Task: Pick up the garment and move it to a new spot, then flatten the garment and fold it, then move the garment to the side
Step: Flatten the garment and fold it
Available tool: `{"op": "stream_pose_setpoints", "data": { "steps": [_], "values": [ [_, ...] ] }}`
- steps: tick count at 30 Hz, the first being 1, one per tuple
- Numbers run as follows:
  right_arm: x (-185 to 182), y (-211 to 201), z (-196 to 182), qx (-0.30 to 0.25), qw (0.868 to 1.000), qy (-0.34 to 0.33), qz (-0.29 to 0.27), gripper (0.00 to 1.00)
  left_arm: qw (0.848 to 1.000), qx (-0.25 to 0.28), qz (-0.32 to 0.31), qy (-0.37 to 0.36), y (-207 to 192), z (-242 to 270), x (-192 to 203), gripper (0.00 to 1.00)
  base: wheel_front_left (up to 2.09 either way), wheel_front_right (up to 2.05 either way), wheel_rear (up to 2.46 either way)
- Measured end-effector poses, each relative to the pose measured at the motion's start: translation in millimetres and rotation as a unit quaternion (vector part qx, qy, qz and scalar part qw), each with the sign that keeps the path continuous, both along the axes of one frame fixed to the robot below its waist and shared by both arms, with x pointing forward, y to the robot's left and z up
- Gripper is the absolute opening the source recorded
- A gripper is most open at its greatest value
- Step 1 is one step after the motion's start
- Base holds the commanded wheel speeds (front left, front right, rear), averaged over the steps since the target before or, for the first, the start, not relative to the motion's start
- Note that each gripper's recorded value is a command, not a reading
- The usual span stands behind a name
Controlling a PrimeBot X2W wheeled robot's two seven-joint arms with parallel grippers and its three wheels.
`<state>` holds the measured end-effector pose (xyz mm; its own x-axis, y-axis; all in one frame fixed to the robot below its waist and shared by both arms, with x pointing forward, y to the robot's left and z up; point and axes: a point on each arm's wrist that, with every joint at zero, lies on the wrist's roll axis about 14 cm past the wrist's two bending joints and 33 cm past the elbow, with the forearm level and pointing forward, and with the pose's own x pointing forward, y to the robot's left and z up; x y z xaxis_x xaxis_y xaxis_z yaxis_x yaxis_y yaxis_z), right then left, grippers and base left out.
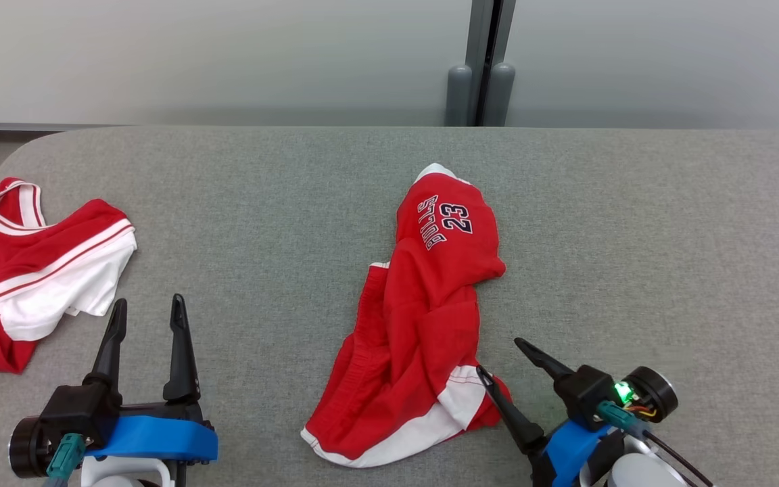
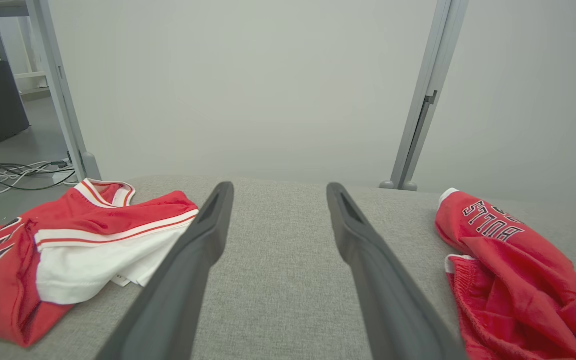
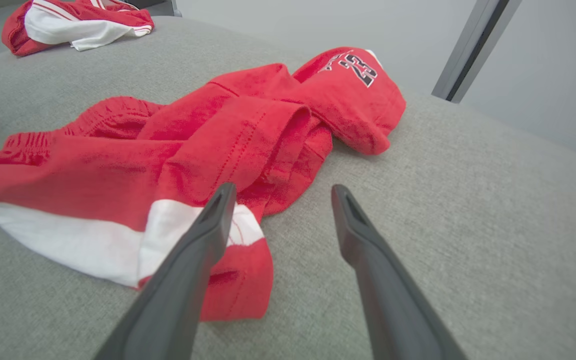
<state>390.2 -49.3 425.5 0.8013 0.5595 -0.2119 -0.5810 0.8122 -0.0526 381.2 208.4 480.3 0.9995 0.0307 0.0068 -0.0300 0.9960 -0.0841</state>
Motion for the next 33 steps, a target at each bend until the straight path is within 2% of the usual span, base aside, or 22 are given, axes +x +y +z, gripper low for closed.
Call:
{"op": "stream_pose_setpoints", "data": {
  "steps": [7,8,9,10,18,21,26,31,32,33],
  "values": [
    [-5,14,-31,-0.031,0.997,0.064,0.030,1.00,1.000,0.000,0.006,0.003,4,-2,-1,1.00,0.00,0.00,0.00],
    [-5,15,-33,-0.029,0.997,0.070,0.031,0.51,1.000,0.000,0.008,0.004,5,-2,-1,1.00,0.00,0.00,0.00],
    [-5,17,-35,-0.029,0.996,0.075,0.033,0.20,1.000,0.001,0.009,0.004,6,-2,-1,1.00,0.00,0.00,0.00],
    [-5,19,-35,-0.029,0.996,0.073,0.037,0.00,1.000,0.001,0.011,0.004,7,-2,-2,1.00,0.00,0.00,0.00],
    [5,4,-24,-0.007,0.998,0.057,0.005,0.00,1.000,-0.001,0.012,0.001,8,0,-6,1.00,0.00,0.00,0.00],
    [15,-26,-8,0.006,0.999,0.028,-0.043,0.00,1.000,-0.002,0.004,-0.004,2,3,-5,1.00,0.00,0.00,0.00],
    [7,-74,-6,0.004,0.993,0.014,-0.118,0.00,1.000,-0.004,-0.009,-0.003,-7,2,-5,1.00,0.00,0.00,0.00],
    [-15,-93,-18,0.017,0.985,0.031,-0.169,0.00,1.000,-0.006,-0.019,-0.005,-14,3,-3,1.00,0.00,0.00,0.00],
    [-17,-94,-18,0.021,0.984,0.030,-0.176,0.03,1.000,-0.006,-0.020,-0.005,-14,3,-2,1.00,0.00,0.00,0.00],
    [-19,-94,-18,0.025,0.982,0.030,-0.183,0.72,1.000,-0.006,-0.020,-0.005,-14,3,-2,1.00,0.00,0.00,0.00]
  ]
}}
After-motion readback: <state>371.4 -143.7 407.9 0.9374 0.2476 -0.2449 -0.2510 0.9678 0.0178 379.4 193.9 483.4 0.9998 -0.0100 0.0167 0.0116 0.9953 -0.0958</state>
